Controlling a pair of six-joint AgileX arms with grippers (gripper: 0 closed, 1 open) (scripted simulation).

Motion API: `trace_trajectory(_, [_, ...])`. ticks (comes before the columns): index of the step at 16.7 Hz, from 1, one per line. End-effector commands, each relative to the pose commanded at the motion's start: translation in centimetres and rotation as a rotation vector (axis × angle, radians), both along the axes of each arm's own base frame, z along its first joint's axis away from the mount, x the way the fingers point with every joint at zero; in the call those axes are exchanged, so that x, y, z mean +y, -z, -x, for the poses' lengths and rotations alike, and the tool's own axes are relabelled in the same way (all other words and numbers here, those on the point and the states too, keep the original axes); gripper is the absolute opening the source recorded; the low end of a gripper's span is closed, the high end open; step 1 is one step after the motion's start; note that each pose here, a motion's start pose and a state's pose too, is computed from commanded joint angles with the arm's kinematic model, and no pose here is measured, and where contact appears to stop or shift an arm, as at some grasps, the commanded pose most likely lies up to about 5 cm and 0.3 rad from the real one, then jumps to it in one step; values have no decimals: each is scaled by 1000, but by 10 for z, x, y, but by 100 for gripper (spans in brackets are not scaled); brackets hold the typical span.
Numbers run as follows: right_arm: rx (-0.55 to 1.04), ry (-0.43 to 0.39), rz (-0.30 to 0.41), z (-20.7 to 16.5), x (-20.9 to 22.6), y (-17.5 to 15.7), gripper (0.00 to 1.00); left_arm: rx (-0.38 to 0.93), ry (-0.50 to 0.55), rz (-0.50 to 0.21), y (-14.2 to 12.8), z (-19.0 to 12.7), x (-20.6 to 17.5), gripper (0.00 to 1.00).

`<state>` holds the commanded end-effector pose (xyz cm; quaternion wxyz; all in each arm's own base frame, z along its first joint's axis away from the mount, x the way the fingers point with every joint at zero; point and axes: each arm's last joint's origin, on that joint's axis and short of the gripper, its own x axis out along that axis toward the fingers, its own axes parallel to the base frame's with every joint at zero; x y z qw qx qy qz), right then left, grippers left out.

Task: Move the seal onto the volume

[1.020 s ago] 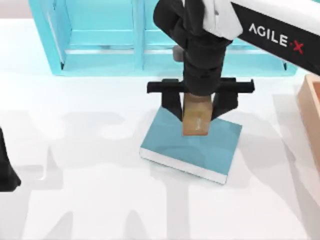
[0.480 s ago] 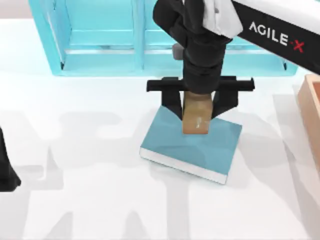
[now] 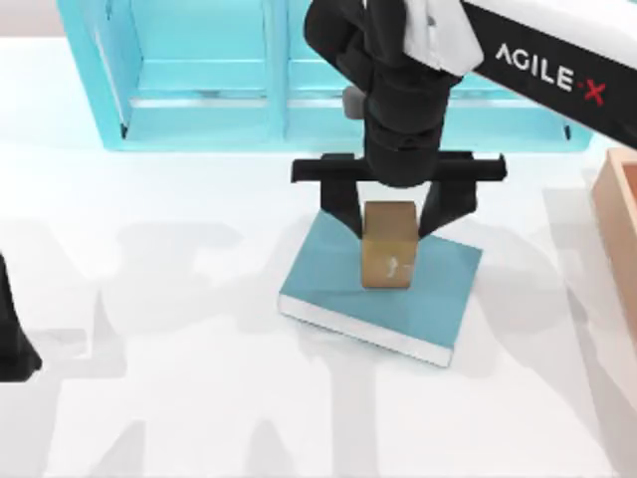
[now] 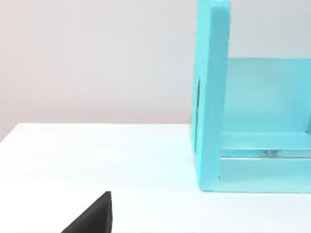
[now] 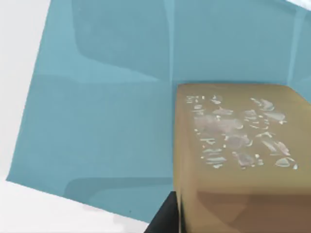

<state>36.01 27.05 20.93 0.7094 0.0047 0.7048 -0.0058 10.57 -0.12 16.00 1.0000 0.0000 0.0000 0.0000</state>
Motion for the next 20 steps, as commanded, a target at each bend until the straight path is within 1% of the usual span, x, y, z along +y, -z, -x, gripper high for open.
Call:
trace_trajectory(3, [0, 0, 0, 0, 0, 0, 98, 0, 0, 0, 0, 0, 0, 100])
trace_trajectory(4, [0, 0, 0, 0, 0, 0, 100, 0, 0, 0, 0, 0, 0, 100])
trace_trajectory(13, [1, 2, 1, 0, 0, 0, 100, 0, 0, 0, 0, 0, 0, 100])
trace_trajectory(20, [1, 1, 0, 0, 0, -29, 100, 0, 0, 0, 0, 0, 0, 100])
